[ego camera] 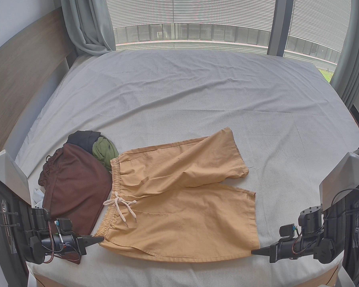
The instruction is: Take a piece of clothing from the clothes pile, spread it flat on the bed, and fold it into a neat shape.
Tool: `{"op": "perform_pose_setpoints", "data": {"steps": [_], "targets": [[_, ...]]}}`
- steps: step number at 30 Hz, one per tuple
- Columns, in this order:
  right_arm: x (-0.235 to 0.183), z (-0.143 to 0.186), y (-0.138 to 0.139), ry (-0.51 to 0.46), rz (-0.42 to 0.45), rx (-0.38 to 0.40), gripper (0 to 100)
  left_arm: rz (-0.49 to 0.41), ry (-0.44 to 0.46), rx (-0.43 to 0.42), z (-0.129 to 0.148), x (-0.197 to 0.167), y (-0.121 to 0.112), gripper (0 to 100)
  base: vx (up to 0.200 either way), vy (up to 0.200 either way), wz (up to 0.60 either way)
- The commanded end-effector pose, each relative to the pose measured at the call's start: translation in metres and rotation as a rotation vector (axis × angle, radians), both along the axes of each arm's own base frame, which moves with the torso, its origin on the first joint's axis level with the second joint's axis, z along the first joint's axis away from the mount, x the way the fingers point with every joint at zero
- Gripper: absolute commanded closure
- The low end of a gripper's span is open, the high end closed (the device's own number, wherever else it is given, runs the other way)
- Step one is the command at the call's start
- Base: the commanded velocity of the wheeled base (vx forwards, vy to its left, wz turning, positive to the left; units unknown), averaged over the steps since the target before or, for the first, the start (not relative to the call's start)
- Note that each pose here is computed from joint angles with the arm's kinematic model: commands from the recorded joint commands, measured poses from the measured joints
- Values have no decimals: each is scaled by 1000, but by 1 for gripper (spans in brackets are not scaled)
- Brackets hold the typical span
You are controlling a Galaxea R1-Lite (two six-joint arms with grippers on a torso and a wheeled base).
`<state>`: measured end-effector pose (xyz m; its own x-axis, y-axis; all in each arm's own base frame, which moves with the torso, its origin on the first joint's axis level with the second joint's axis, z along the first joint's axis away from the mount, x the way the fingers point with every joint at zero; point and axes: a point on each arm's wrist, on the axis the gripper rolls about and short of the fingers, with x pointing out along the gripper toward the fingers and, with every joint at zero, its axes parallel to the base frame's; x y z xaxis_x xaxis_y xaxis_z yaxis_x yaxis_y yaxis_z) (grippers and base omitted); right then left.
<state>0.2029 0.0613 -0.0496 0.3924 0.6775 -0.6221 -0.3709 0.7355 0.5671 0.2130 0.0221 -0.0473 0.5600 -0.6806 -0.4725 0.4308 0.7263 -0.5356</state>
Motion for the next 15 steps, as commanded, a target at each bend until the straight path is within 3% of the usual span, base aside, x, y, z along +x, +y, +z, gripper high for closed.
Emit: {"op": "perform_pose_setpoints", "data": {"steps": [1, 15], "targets": [[-3, 0, -1, 12, 1, -2, 100, 5, 25, 1, -3, -5, 1, 100, 0, 0, 0], [-3, 2, -4, -9, 8, -2, 100, -7, 30, 22, -8, -11, 3, 100, 0, 0, 0]]}}
